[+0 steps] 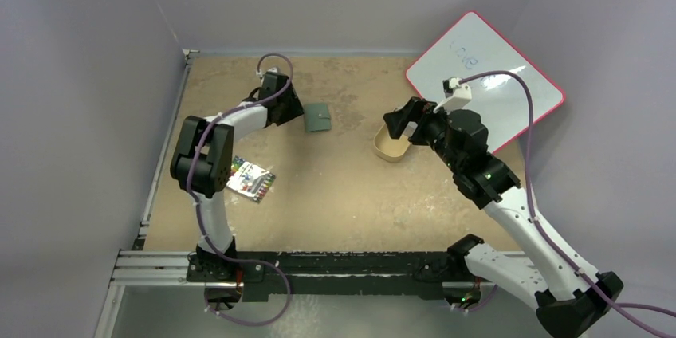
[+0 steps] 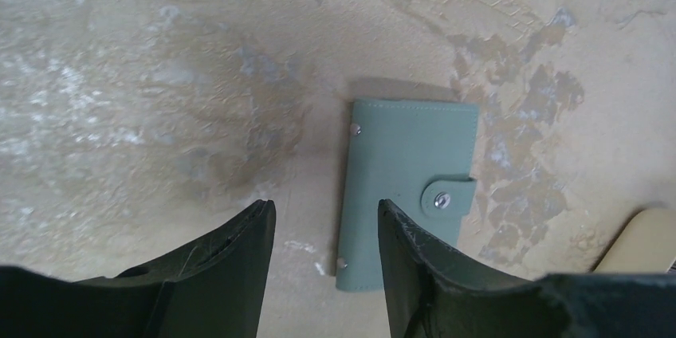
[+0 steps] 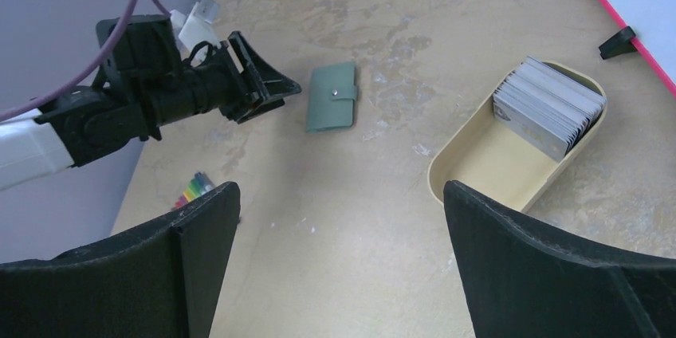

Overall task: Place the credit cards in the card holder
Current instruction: Move the card holder to the center of the board.

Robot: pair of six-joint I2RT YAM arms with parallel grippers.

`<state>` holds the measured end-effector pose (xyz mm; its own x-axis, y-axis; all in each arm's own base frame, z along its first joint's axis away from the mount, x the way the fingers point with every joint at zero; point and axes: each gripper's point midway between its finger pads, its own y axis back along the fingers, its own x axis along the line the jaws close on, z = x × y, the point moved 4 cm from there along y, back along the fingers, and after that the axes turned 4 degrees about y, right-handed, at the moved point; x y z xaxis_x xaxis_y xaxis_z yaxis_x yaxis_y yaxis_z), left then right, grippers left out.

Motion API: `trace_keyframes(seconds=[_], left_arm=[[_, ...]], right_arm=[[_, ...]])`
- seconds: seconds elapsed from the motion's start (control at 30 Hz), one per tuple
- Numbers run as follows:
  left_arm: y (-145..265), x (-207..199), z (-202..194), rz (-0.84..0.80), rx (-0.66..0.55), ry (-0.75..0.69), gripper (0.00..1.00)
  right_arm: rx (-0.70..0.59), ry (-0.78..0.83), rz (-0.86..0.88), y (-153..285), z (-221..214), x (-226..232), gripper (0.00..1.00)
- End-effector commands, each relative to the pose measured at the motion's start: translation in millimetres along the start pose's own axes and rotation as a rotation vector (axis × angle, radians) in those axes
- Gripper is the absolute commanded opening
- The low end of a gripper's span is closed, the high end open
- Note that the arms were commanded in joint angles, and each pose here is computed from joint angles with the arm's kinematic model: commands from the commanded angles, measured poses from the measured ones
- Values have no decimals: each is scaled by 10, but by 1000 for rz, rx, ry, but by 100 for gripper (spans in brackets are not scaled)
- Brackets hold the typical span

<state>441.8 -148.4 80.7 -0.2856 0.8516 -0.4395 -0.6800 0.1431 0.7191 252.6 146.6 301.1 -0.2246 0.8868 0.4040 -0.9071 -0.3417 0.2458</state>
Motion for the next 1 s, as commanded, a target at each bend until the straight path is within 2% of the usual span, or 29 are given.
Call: trace_keyframes(seconds=[0.0, 0.3, 0.43, 0.63, 0.7, 0.87, 0.97], left_arm=[[-26, -361, 240, -141, -74, 35, 51], [-278, -279, -71, -151, 15, 59, 55], [-352, -229, -201, -106, 63, 58, 51], [-254, -141, -360, -47, 135, 40, 9], [-128, -162, -384, -60, 154, 39, 0], [316, -239, -519, -135, 188, 48, 0], [573, -237, -683, -180, 218, 45, 0]], right_arm=[[-61, -13, 54, 80, 156, 87, 98], [-31, -23, 51, 68, 84, 75, 98], [-27, -27, 47, 74, 78, 70, 97], [-35, -43, -20, 74, 70, -27, 95], [-27, -40, -26, 72, 52, -37, 92], [64, -81, -9, -8, -164, -18, 79], [150, -112, 29, -123, -391, 23, 65]])
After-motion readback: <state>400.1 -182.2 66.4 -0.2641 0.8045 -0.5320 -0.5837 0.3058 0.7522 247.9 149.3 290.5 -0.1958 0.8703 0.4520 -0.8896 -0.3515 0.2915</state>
